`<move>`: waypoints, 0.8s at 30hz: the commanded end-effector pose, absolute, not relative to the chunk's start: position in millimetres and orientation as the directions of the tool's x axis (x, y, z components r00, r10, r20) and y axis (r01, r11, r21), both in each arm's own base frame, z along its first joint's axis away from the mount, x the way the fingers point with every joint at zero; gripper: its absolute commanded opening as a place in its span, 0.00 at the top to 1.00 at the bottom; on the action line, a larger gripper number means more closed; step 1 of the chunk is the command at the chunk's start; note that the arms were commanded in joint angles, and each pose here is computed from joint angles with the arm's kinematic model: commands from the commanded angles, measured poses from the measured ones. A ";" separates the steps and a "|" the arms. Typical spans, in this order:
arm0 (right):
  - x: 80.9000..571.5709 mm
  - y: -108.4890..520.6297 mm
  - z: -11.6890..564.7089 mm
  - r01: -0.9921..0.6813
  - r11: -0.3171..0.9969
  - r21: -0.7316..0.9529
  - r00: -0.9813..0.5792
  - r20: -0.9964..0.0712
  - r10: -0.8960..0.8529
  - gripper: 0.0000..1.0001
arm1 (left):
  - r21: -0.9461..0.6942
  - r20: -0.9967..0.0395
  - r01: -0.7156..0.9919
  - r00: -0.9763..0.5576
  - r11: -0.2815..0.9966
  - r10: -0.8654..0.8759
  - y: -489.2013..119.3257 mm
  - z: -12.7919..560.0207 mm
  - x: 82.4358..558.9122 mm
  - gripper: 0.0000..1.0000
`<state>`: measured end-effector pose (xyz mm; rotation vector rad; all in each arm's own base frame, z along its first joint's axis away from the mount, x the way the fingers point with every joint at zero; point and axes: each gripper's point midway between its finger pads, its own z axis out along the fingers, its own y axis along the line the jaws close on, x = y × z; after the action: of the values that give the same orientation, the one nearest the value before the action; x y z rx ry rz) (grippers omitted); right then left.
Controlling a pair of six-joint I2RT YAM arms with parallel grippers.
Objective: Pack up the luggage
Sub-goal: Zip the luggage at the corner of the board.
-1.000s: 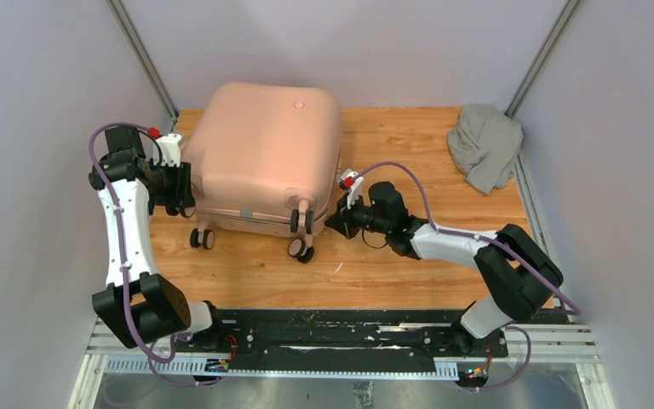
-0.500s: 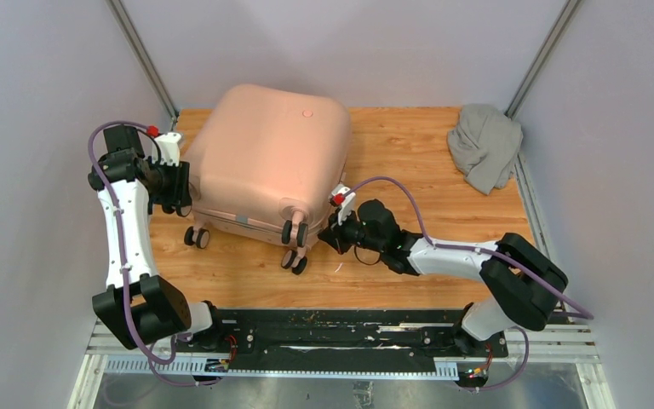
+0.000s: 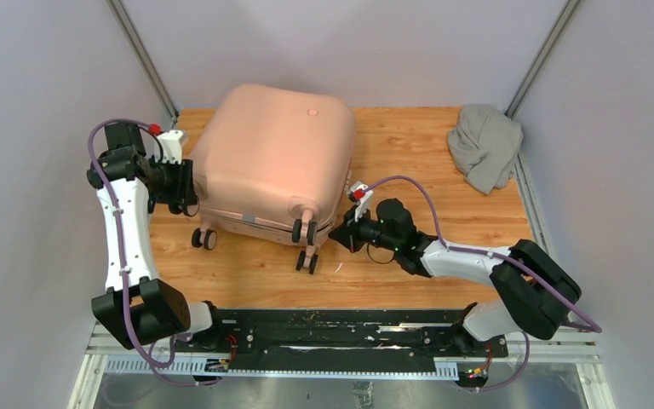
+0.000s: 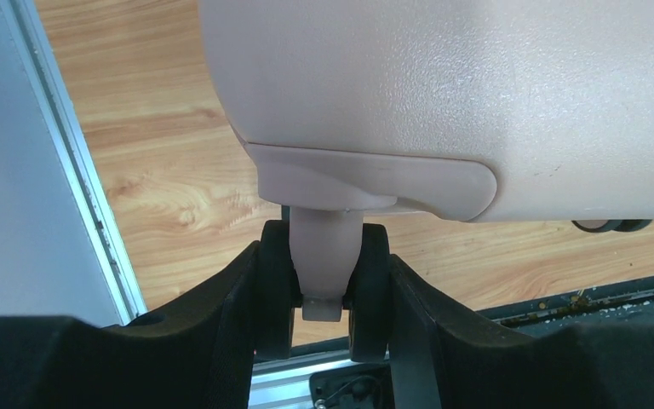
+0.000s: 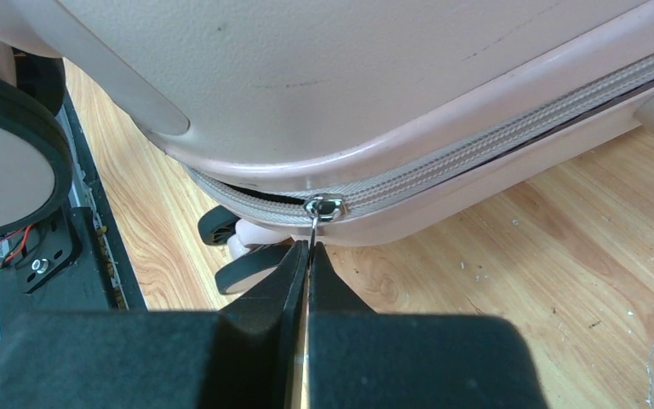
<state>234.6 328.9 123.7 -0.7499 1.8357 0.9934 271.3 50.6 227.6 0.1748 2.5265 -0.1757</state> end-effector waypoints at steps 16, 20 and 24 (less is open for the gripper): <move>249.2 346.6 129.0 -0.783 0.424 0.456 -0.531 -0.844 -0.072 1.00 | 0.374 -0.769 0.581 -0.241 0.722 0.592 -2.2 328.1 245.6 0.00; 248.8 346.1 128.7 -0.781 0.424 0.459 -0.533 -0.843 -0.070 1.00 | 0.516 -0.708 0.725 0.061 0.456 0.704 -59.1 337.0 227.9 0.00; 247.9 346.2 129.7 -0.778 0.421 0.466 -0.540 -0.839 -0.068 1.00 | 0.613 -0.557 0.779 0.311 0.129 0.770 -104.4 320.4 221.8 0.00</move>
<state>236.7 339.8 117.5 -0.7405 1.9442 1.1543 222.2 -71.7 340.0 1.2699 1.6436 -0.0434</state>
